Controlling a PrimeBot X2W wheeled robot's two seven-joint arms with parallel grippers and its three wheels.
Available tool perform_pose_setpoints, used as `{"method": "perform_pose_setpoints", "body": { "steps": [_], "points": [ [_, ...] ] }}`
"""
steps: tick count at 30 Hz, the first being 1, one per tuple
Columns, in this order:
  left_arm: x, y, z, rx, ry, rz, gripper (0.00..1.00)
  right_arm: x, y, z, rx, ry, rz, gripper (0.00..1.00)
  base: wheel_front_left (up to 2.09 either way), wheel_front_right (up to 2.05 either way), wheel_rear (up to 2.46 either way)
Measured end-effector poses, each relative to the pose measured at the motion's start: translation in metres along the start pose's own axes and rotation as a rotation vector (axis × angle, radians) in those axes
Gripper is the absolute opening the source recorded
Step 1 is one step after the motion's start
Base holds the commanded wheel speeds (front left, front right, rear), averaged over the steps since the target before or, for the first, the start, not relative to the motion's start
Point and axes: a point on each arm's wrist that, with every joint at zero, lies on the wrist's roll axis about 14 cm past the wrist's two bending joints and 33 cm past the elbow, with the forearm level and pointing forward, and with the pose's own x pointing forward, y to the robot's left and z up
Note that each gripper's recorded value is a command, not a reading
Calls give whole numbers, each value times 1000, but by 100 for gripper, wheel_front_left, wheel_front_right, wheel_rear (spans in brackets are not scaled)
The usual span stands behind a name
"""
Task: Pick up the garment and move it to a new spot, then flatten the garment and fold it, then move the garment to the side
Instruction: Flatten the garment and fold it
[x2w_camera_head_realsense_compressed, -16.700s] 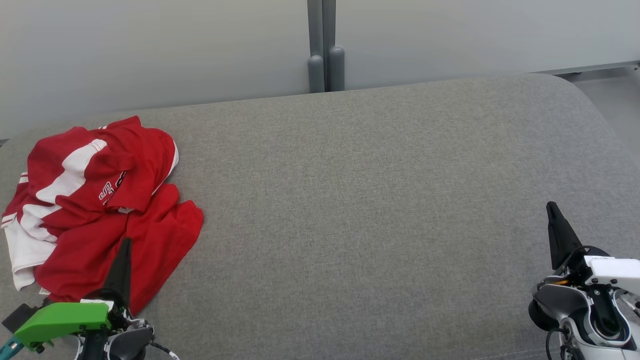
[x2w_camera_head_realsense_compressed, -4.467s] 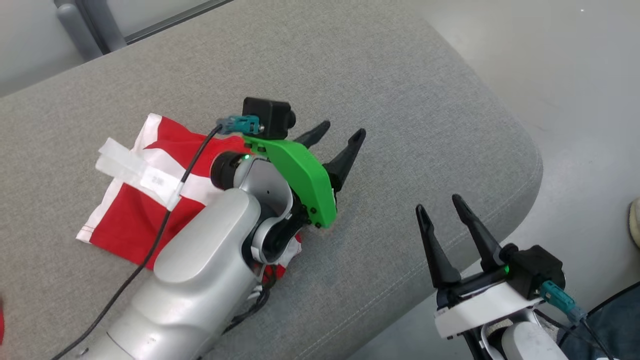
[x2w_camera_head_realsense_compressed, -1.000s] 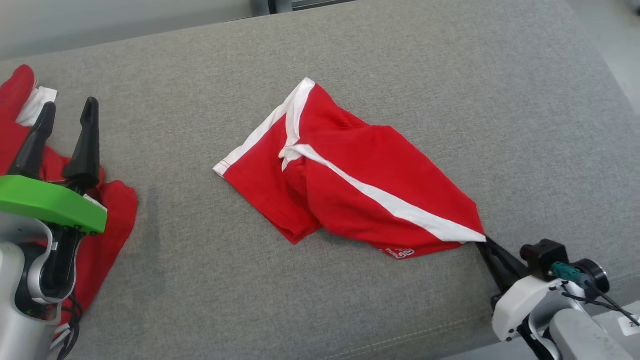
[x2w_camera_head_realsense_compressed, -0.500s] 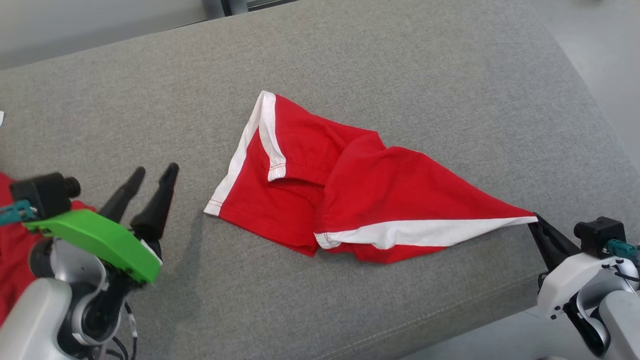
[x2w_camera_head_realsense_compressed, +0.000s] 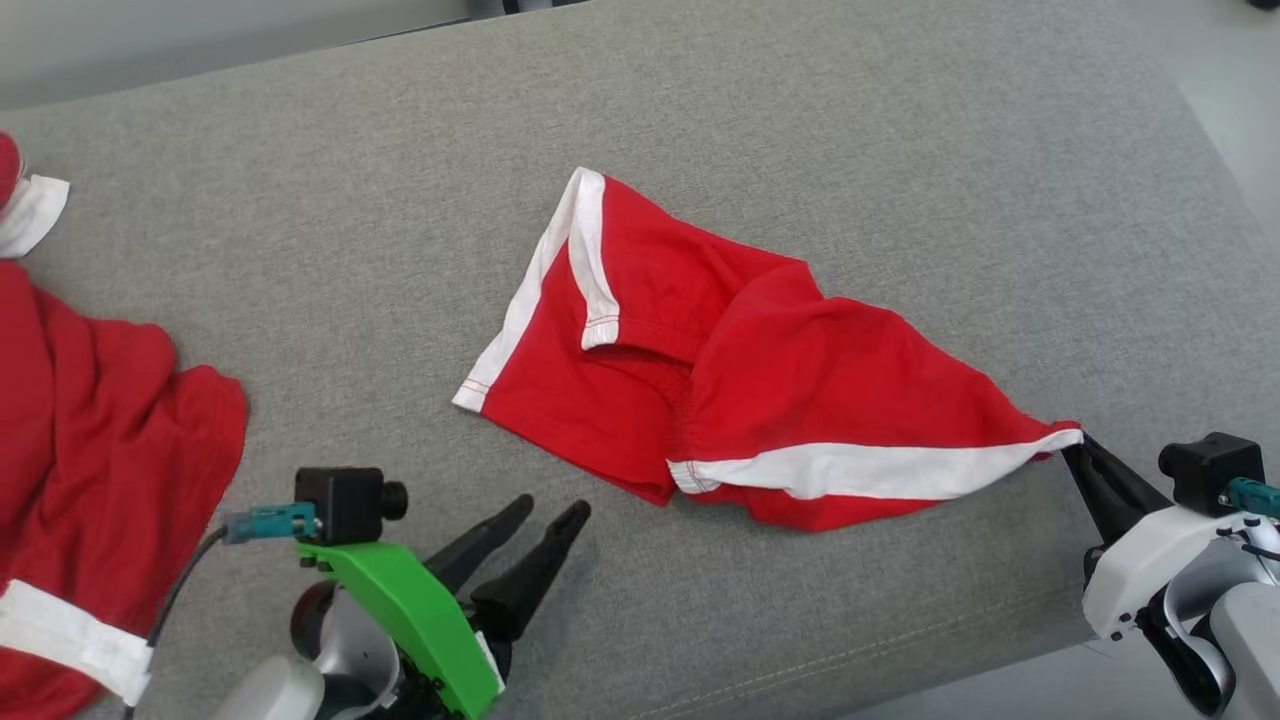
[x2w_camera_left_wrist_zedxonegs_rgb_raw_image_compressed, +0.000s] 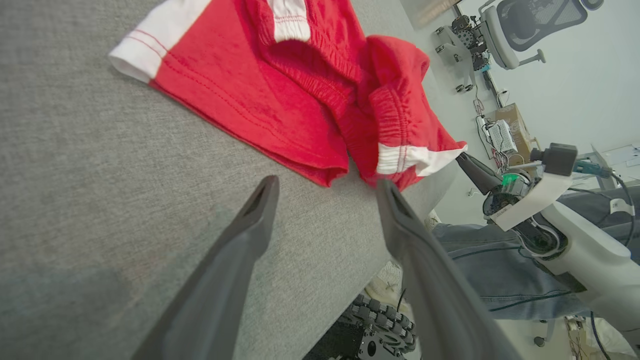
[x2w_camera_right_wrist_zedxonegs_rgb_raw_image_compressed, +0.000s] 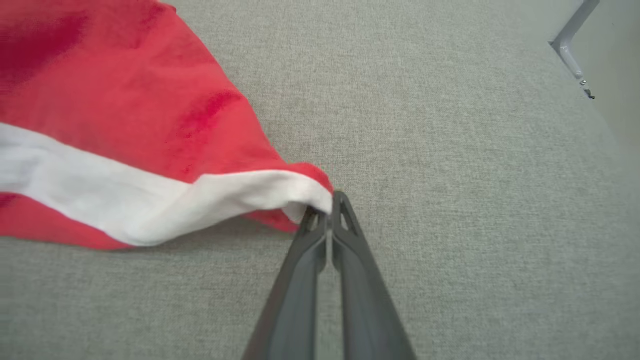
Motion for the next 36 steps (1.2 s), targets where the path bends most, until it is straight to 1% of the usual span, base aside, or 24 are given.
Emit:
{"method": "perform_pose_setpoints", "body": {
  "steps": [4,8,15,22,26,32,36],
  "points": [
    [2,-13,-12,-29,16,-41,100,9,14,3,-11,1,51,0,0,0,0],
    [10,-28,-12,-47,8,-88,100,16,26,4,-17,8,92,0,0,0,0],
    [27,-37,-20,-45,38,-120,100,16,35,-2,-13,31,119,0,0,0,0],
    [40,-28,-30,11,73,-95,100,10,31,-5,-5,42,106,0,0,0,0],
    [50,-36,-30,30,75,-118,100,7,25,-5,2,43,89,0,0,0,0],
    [58,-41,-41,17,103,-135,100,4,23,-7,9,47,84,0,0,0,0],
    [64,-42,-41,20,99,-137,100,3,22,-7,17,48,79,0,0,0,0]
  ]
}}
